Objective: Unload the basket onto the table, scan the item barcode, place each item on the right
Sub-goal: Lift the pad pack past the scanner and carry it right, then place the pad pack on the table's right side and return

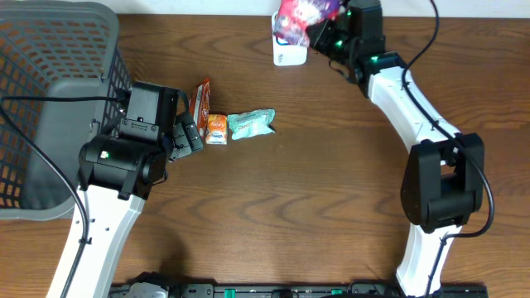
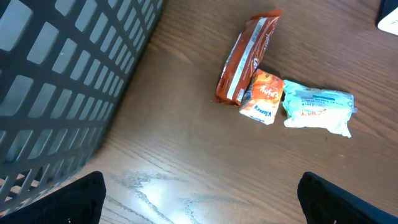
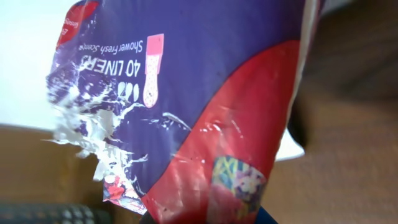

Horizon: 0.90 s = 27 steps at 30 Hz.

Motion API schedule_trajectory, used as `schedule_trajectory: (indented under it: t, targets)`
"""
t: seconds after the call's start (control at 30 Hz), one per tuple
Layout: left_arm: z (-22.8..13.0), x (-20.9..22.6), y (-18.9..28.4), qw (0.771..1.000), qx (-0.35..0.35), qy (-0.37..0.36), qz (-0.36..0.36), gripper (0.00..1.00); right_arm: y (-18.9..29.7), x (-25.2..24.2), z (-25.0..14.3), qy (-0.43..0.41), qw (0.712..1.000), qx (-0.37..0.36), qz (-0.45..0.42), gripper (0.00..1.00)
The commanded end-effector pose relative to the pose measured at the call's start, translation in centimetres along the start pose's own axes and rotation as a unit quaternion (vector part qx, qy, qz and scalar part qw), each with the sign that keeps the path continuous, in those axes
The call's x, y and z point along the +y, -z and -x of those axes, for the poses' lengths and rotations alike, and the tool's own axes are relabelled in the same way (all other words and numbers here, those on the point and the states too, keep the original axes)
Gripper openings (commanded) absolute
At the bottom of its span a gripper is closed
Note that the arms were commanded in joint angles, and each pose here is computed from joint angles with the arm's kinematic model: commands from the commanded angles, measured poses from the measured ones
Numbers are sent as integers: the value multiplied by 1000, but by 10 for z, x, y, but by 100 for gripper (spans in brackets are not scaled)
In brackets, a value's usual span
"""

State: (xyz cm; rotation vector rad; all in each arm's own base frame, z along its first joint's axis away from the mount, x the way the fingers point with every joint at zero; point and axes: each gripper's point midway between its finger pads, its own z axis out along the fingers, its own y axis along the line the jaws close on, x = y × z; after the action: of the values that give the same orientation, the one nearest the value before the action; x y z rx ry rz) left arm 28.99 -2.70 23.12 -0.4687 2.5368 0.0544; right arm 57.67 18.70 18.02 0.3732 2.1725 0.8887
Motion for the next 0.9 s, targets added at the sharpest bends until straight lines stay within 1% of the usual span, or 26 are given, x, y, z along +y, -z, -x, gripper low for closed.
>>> schedule_trajectory:
  t: [0.0, 0.1, 0.2, 0.3, 0.37, 0.47, 0.6, 0.67, 0.73, 0.83, 0.87]
  targets:
    - [0, 0, 0, 1000, 2, 10, -1, 98, -11, 11, -5, -41, 998, 13, 38, 1]
    - [0, 0, 0, 1000, 2, 10, -1, 98, -14, 11, -8, -39, 998, 16, 38, 1]
    - [0, 0, 0, 1000, 2, 10, -1, 98, -11, 9, -1, -39, 998, 11, 40, 1]
    - [0, 0, 0, 1000, 2, 10, -1, 98, 3, 1, 22, -21, 999, -1, 44, 1]
    - [0, 0, 0, 1000, 2, 10, -1, 98, 19, -15, 40, -29, 999, -7, 28, 1]
    - [0, 0, 0, 1000, 2, 10, -1, 98, 51, -62, 67, -59, 998, -16, -26, 1]
    - [0, 0, 0, 1000, 2, 10, -1, 98, 103, -153, 84, -110, 985, -9, -130, 1]
    - [0, 0, 0, 1000, 2, 10, -1, 98, 133, -202, 87, -132, 973, -5, -190, 1]
    - [0, 0, 0, 1000, 2, 10, -1, 98, 168, -249, 88, -155, 954, -10, -256, 1]
    - [0, 0, 0, 1000, 2, 10, -1, 98, 214, -300, 95, -182, 929, -32, -320, 1]
    - [0, 0, 0, 1000, 2, 10, -1, 98, 234, -318, 100, -188, 922, -42, -335, 7]
